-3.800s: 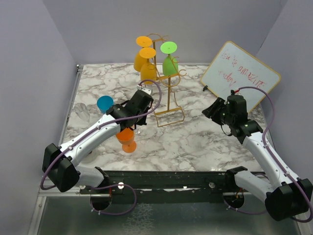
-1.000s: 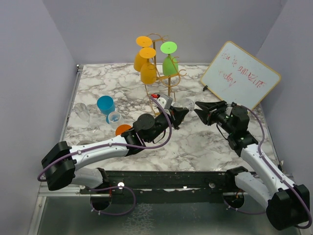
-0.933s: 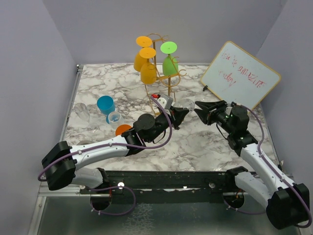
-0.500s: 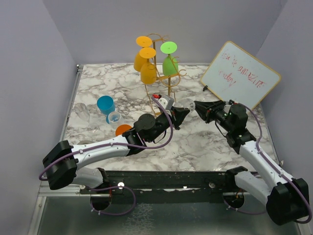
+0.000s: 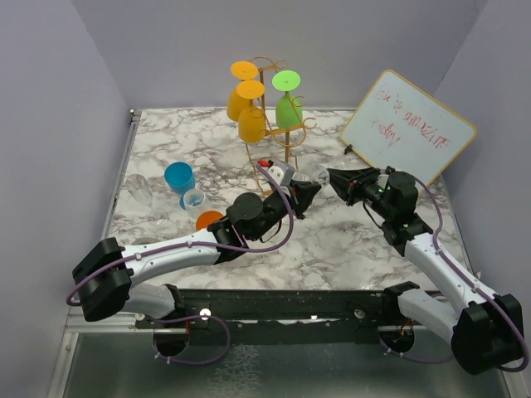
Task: Place the wine glass upside down on the wine glass rack
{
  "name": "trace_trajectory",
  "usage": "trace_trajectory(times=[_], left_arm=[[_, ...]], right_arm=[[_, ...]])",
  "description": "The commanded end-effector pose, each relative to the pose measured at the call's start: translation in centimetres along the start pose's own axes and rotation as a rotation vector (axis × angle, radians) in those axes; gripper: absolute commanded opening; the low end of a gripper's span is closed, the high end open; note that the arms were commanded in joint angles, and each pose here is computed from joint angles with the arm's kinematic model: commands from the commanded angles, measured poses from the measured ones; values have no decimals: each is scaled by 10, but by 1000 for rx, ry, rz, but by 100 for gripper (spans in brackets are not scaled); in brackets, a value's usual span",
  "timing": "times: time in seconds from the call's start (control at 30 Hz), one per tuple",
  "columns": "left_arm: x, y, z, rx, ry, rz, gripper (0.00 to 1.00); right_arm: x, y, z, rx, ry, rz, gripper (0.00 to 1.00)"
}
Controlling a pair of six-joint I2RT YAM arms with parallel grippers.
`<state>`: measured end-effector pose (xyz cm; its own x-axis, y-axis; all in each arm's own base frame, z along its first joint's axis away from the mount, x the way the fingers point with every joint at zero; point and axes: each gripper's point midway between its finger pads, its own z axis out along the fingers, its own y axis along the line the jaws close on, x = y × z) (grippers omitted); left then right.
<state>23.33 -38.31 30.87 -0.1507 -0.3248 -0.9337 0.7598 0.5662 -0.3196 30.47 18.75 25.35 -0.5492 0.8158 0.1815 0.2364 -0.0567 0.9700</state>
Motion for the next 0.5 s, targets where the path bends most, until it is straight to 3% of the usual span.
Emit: trace_trajectory(times=[0.0, 0.1, 0.23, 0.33, 0.47], left_arm=[[-12, -18, -2, 76, -42, -38, 0], [-11, -19, -4, 80, -40, -50, 0], [-12, -19, -6, 78, -43, -62, 0], [-13, -19, -6, 76, -47, -62, 0], [-13, -18, -6, 75, -46, -58, 0]], right_arm=[[19, 11, -1, -32, 91, -19, 22], [19, 9, 0, -19, 95, -21, 22], [19, 4, 2, -5, 97, -20, 32], [18, 4, 3, -6, 95, -26, 31], [20, 9, 1, -21, 101, -43, 12]])
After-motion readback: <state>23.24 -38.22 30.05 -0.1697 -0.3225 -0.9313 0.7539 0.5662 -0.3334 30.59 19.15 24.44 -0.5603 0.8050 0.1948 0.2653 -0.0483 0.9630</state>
